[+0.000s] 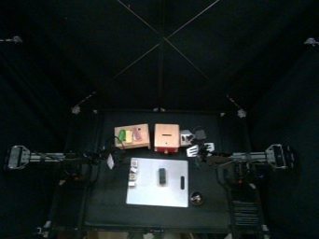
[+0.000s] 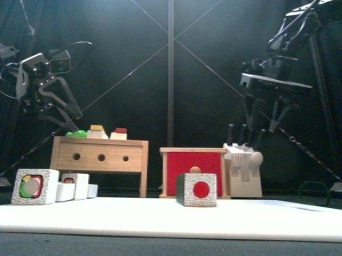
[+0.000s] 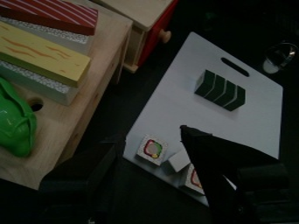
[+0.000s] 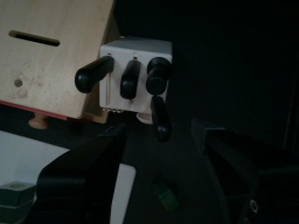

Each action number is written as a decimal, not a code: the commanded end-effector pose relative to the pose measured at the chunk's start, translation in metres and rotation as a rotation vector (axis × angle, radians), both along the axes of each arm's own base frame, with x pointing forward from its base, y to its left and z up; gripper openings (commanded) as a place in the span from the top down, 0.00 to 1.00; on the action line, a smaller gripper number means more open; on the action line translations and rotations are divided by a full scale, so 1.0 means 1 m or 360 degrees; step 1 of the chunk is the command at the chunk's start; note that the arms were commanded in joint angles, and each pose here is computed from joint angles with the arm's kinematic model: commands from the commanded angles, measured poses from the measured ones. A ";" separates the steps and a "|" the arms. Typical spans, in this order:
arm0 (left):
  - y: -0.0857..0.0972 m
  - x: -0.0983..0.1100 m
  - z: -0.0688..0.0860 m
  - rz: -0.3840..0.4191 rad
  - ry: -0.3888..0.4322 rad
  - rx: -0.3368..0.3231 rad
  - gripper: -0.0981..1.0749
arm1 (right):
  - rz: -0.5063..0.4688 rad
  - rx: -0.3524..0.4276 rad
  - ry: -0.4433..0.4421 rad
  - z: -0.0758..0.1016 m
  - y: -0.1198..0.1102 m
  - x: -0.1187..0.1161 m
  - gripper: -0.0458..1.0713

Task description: Grab pairing knife

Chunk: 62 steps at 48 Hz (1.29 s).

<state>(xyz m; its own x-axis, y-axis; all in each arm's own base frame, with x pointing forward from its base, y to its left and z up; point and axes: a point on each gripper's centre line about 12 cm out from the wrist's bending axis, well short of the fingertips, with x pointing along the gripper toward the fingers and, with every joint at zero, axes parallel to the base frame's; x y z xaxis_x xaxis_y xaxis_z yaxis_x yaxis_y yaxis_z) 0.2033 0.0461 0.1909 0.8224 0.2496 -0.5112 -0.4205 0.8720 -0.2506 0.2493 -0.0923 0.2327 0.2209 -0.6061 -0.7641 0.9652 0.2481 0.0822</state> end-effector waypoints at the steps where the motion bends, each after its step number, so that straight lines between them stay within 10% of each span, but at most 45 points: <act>1: 0.001 0.004 0.007 -0.0004 -0.0029 0.0007 0.16 | 0.0005 0.0005 -0.0064 0.000 -0.007 0.000 0.13; 62: 0.001 0.003 0.006 0.0001 -0.0021 0.0006 0.16 | -0.0099 0.0095 -0.0040 -0.014 -0.020 0.012 0.52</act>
